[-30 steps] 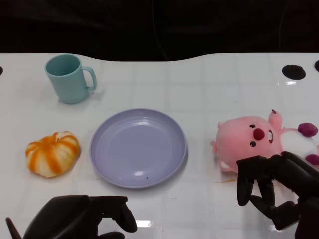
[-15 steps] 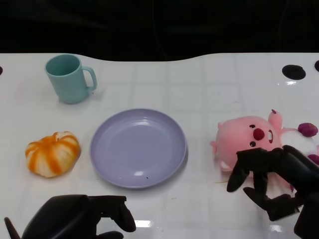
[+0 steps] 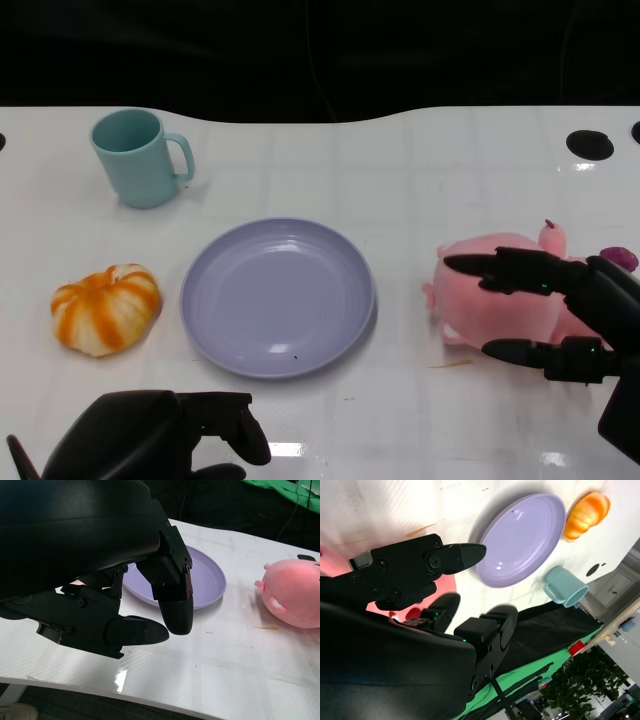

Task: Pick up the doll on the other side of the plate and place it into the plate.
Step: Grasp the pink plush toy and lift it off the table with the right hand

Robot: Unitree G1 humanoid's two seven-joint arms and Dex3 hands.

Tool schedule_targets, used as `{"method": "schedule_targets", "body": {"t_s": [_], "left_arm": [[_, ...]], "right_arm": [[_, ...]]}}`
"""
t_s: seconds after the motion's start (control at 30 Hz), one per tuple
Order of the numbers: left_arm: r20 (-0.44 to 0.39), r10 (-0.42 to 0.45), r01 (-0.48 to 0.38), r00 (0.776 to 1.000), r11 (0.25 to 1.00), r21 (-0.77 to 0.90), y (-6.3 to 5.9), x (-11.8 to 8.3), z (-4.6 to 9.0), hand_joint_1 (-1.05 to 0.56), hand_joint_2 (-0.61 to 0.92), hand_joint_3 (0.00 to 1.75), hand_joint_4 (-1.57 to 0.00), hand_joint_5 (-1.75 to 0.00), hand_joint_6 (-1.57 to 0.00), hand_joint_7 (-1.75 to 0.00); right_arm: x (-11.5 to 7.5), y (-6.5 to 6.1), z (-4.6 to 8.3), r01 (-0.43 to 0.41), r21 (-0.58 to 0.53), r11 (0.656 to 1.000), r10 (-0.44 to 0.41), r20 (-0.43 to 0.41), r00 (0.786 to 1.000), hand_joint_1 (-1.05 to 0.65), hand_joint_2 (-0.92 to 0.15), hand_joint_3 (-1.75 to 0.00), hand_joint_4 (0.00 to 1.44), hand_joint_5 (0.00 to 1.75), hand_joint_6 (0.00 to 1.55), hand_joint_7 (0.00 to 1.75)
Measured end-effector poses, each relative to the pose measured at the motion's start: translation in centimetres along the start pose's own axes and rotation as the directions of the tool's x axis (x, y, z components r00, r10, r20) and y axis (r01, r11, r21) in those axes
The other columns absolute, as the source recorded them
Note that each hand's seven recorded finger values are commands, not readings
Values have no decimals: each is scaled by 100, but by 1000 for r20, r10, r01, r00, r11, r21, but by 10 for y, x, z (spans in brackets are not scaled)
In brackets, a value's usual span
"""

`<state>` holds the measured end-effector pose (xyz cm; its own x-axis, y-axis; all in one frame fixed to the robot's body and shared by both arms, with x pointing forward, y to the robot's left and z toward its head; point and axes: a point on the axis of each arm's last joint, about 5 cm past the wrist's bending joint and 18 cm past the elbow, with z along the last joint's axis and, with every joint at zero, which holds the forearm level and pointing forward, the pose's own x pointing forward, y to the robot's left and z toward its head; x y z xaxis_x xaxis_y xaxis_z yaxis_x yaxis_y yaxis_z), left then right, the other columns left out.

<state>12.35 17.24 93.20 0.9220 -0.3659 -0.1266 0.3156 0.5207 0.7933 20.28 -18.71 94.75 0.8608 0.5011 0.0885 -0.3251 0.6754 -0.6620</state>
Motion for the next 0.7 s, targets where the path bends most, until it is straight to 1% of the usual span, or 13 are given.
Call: {"method": "schedule_targets", "body": {"t_s": [0.1,0.2,0.27,0.37,0.5,0.6,0.7], "left_arm": [[2,-1,1,1000,1000,0,0,0,0,-29,92,37,-64,-152,-76,-81],[5,-3,3,1000,1000,-1,-1,0,1,-29,92,36,-65,-151,-76,-81],[5,-4,4,1000,1000,-1,-1,0,1,-29,92,36,-65,-151,-77,-81],[5,-4,4,1000,1000,-1,-1,0,1,-29,92,36,-65,-151,-77,-81],[5,-4,4,1000,1000,-1,-1,0,1,-29,92,36,-66,-152,-77,-82],[6,-5,5,1000,1000,1,-1,0,1,-29,92,36,-66,-153,-76,-83],[5,-5,5,1000,1000,0,-1,0,1,-29,92,35,-66,-152,-76,-83]], "right_arm": [[0,-5,1,-9,-48,999,8,-8,1000,-55,-92,-4,2,36,20,0],[1,-13,4,-24,-104,994,22,-20,1000,-60,-91,-3,0,29,15,0],[2,-18,7,-43,-149,988,37,-42,998,-63,-89,-1,0,22,13,0],[6,-28,11,-68,-224,972,50,-89,995,-68,-88,0,0,17,12,0],[13,-39,16,-90,-306,948,50,-135,990,-73,-88,0,0,16,13,1],[20,-41,20,-114,-346,931,61,-160,985,-76,-88,0,0,16,13,1],[27,-41,21,-142,-378,915,72,-193,979,-76,-87,0,0,18,14,1]]}}
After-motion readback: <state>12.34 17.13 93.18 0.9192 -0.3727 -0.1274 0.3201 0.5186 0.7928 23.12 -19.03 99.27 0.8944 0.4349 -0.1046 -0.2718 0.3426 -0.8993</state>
